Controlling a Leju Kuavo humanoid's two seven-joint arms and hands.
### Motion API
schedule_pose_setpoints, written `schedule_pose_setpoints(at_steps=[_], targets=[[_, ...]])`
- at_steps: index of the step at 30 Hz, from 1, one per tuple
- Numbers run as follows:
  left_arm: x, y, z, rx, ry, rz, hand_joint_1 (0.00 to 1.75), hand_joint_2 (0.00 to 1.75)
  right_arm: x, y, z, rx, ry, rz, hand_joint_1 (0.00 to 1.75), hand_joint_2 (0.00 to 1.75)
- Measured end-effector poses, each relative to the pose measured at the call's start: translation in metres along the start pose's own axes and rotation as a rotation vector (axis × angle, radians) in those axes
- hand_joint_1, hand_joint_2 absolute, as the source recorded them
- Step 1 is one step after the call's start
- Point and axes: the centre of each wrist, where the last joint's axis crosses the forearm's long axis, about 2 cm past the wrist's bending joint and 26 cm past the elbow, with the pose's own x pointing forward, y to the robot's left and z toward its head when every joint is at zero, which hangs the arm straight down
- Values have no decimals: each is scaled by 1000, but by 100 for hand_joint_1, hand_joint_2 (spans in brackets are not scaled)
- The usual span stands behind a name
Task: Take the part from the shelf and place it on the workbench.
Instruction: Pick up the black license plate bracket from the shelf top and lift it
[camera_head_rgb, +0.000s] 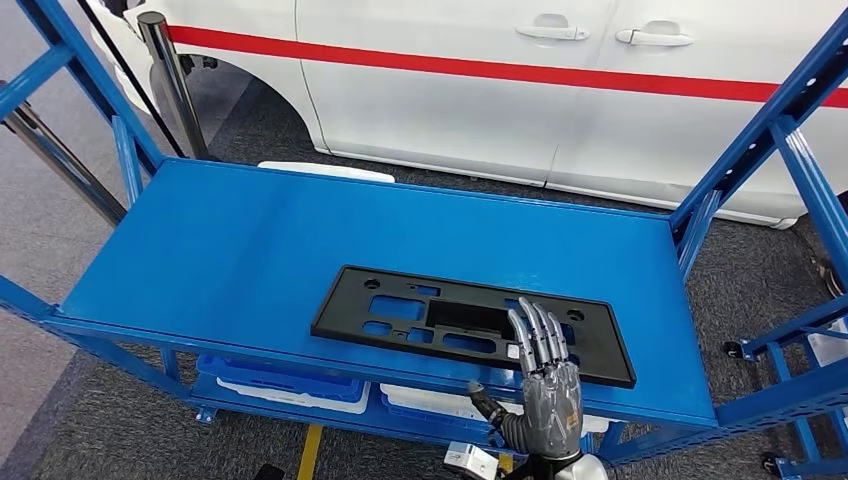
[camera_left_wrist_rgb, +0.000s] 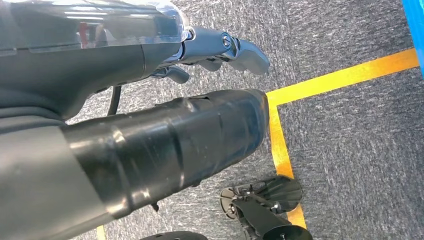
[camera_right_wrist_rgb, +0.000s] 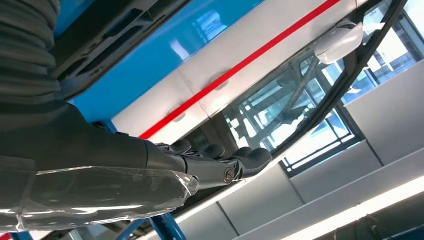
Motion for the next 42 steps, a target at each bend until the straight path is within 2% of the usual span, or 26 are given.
schedule_pose_setpoints(at_steps=[13, 21, 28, 42], targets=[[11, 2, -6, -28, -12, -30, 0, 0, -28, 17, -31, 225, -186, 242, 0, 175], [12, 2, -7, -32, -10, -39, 0, 0, -48, 19, -42, 334, -216, 295, 0, 175], [13, 2, -7, -33, -9, -40, 0, 0, -54, 15, -54, 327, -249, 308, 0, 175], [13, 3, -7, -33, -9, -41, 0, 0, -55, 15, -53, 349, -248, 304, 0, 175]])
